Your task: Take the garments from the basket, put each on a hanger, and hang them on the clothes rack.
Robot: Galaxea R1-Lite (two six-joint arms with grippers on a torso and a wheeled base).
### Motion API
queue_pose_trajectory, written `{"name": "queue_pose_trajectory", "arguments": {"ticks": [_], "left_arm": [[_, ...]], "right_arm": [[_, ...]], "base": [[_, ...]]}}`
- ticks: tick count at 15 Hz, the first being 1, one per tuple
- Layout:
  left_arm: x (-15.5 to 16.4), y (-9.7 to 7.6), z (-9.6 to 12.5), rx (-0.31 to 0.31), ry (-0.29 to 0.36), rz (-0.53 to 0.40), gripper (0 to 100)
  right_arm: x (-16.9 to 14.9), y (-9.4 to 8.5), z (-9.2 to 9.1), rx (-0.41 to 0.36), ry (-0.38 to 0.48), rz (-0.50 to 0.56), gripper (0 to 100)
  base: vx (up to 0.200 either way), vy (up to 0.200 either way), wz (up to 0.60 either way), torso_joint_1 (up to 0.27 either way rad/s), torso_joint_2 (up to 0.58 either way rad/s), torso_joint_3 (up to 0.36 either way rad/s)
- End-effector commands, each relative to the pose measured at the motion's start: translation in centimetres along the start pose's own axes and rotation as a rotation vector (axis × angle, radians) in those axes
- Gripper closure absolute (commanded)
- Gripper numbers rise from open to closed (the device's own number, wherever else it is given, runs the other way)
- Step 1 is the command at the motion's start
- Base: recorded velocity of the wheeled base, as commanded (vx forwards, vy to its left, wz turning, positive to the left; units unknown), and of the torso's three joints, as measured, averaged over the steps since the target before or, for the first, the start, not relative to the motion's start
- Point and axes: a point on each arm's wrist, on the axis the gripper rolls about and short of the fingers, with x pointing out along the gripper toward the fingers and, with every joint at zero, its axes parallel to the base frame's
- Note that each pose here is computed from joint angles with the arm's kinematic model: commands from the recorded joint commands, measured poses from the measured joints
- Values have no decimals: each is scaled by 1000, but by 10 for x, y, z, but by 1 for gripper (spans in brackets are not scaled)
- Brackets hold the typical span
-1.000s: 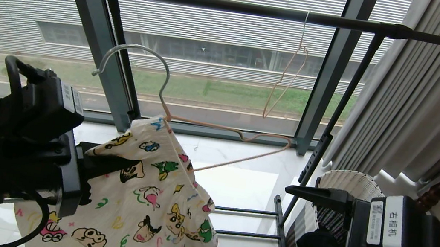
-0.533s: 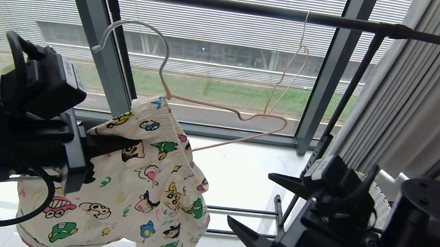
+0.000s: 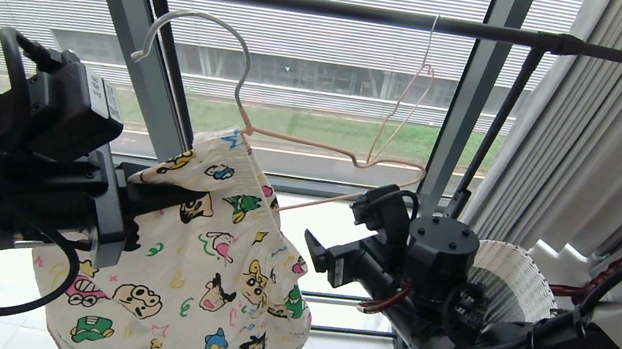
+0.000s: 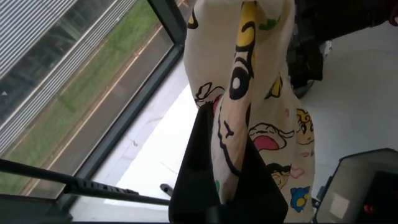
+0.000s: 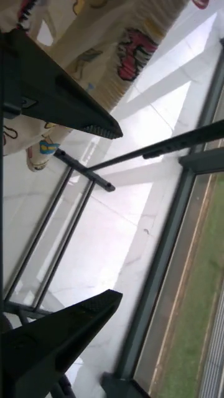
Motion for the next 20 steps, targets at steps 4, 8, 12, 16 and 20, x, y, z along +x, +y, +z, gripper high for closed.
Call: {"name": "queue_pose_trajectory", "arguments": {"ticks": [4, 8, 12, 16, 20], "left_arm": [[2, 0, -2, -2, 8, -4, 100], [0, 1, 2, 3, -4, 5, 100], [-2, 6, 8, 14, -20, 28, 100], [-5, 13, 1, 3, 8, 62, 100], [-8, 19, -4, -8, 33, 97, 100]], "right_arm": [[-9, 54, -16, -42, 30, 141, 0], [-7, 63, -31, -66, 66, 143, 0], [7, 29, -41, -97, 96, -53, 0], [16, -27, -22, -164, 71, -215, 0], [17, -60, -9, -182, 53, -304, 0]], "base": [[0, 0, 0, 0, 0, 0], [0, 0, 0, 0, 0, 0], [0, 0, 0, 0, 0, 0], [0, 0, 0, 0, 0, 0], [0, 0, 0, 0, 0, 0]]}}
